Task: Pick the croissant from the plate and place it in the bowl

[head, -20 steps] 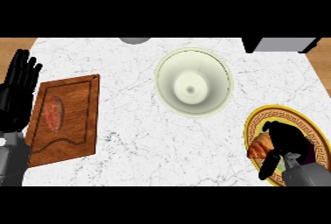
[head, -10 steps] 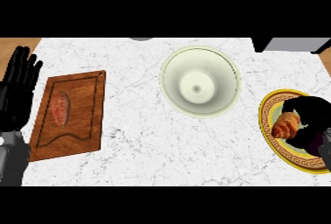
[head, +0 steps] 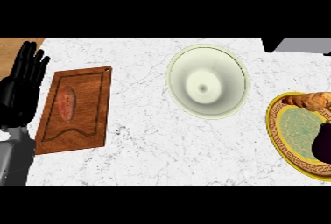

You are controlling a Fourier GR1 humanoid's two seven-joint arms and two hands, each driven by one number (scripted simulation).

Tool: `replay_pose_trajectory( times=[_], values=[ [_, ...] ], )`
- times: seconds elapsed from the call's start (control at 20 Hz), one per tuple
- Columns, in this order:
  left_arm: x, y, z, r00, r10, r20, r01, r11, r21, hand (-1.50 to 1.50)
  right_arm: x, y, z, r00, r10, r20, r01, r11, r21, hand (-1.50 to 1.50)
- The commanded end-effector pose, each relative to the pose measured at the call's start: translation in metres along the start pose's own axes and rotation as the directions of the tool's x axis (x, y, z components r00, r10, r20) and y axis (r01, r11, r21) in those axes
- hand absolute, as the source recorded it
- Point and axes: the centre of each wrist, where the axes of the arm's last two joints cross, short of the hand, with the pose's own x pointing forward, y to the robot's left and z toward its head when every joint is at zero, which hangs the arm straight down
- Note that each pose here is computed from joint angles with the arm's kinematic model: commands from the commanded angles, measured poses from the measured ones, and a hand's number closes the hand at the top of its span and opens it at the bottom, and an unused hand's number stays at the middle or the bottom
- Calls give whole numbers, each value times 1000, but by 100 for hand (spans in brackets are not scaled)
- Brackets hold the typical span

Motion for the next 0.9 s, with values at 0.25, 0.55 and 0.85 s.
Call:
replay_pose_trajectory(
  times=[0.25,0.55,0.85],
  values=[
    [-1,-12,-5,1000,-3,3,3,1000,-19,0,-47,-63,13,940,-89,328,168,961,-219,150],
    [-9,-3,-1,1000,-15,-10,15,1000,-1,0,-37,-109,-7,830,-244,502,377,908,-181,150],
    [-13,-6,1,999,-13,-31,13,1000,13,0,-6,-134,-35,724,-370,582,479,877,-39,150]
  ],
)
